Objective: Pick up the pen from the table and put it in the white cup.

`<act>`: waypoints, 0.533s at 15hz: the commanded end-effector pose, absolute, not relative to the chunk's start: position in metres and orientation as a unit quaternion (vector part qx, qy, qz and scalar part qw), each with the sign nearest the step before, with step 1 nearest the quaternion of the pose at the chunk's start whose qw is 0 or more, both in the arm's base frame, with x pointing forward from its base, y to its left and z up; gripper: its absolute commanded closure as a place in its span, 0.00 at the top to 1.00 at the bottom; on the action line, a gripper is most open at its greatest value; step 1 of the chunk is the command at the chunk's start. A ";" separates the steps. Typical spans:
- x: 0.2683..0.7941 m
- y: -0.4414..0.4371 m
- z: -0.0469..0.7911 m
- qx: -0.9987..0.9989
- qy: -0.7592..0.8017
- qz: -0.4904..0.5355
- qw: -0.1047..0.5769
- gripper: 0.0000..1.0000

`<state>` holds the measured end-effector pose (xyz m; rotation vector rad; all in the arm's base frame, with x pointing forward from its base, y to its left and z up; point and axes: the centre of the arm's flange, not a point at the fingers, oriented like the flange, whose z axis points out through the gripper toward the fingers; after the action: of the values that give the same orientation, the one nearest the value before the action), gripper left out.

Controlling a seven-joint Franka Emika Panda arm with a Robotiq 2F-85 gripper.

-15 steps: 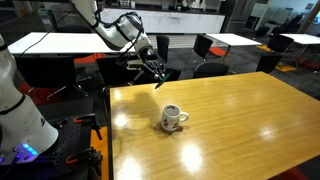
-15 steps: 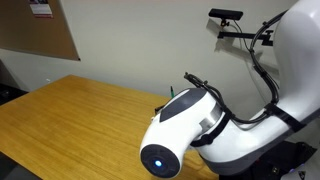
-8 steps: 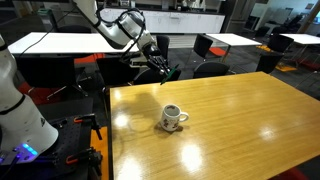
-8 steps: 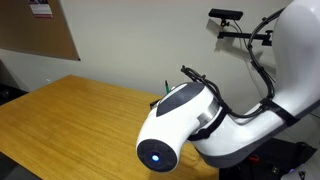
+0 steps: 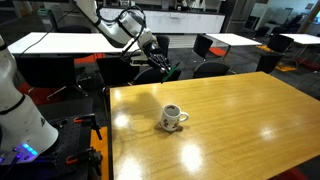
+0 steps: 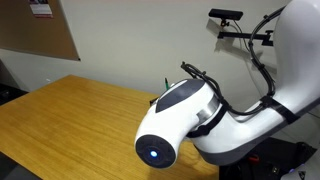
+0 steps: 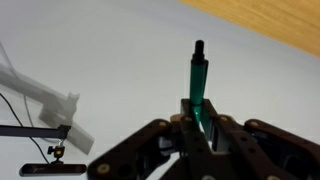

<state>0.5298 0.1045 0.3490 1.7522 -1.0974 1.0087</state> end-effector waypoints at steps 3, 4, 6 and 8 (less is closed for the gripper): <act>0.526 0.090 0.355 0.683 -0.432 0.392 0.439 0.03; 0.526 0.086 0.354 0.681 -0.434 0.391 0.441 0.03; 0.527 0.080 0.351 0.680 -0.434 0.388 0.445 0.03; 0.530 0.074 0.347 0.681 -0.435 0.384 0.446 0.03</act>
<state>0.5287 0.0863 0.3466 1.6969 -1.1073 0.9765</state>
